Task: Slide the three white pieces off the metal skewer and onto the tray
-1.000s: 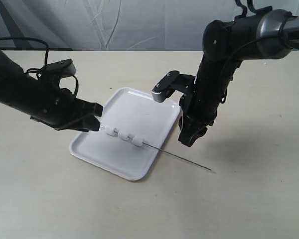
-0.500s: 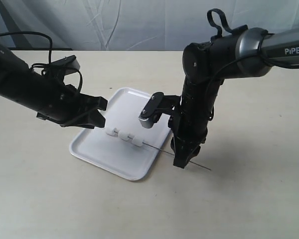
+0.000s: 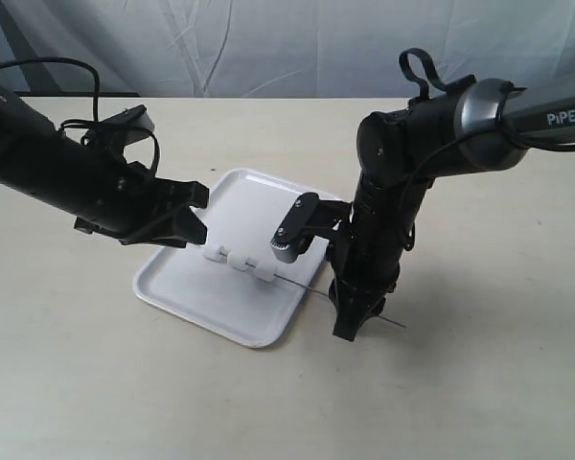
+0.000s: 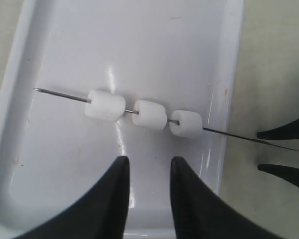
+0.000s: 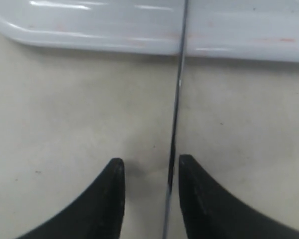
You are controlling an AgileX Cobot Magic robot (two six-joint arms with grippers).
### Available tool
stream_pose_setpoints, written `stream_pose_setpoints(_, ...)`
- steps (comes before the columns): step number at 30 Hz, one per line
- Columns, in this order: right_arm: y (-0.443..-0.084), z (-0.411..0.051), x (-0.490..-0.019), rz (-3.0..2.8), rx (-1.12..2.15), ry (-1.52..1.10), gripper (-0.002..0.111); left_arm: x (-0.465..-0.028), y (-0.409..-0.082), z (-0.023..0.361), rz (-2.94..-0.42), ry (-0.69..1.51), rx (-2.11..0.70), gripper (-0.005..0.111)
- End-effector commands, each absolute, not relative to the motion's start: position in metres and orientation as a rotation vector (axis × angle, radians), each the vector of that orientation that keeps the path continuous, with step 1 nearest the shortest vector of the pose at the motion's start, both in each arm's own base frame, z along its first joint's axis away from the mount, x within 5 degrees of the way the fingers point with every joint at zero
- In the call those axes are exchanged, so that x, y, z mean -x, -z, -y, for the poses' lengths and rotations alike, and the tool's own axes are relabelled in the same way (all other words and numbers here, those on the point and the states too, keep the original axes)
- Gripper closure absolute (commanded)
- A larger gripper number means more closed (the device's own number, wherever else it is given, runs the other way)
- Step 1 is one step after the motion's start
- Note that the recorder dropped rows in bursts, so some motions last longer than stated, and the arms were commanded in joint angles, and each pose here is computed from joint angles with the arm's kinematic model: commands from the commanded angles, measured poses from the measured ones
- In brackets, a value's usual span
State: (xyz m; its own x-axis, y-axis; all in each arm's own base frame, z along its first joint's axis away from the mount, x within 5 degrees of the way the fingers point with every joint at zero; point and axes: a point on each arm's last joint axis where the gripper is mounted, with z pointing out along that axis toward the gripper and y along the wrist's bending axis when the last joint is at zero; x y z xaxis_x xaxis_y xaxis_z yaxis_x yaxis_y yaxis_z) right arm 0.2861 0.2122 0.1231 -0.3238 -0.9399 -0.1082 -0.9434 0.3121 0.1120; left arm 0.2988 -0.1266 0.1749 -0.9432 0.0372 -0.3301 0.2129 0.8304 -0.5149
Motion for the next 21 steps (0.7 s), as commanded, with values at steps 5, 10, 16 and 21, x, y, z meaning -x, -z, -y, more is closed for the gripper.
stream_pose_setpoints(5,-0.1229,-0.2130,-0.2865,-2.513,1.806,-0.237,0.073,-0.2991,-0.1762,0.1300,-2.704,0.867,-0.151,0.078)
stream_pose_setpoints(10,-0.1229,-0.2127,-0.2866,-2.515,1.805,-0.233,0.073,-0.2986,-0.1768,0.1301,-2.704,0.870,-0.154,0.078)
stream_pose_setpoints(16,-0.1228,-0.2126,-0.2881,-2.521,1.779,-0.216,0.083,-0.2980,-0.1768,0.1304,-2.708,0.877,-0.158,0.078)
stream_pose_setpoints(21,-0.1227,-0.2116,-0.2871,-2.531,1.791,-0.212,0.105,-0.2972,-0.1768,0.1306,-2.714,0.882,-0.167,0.078)
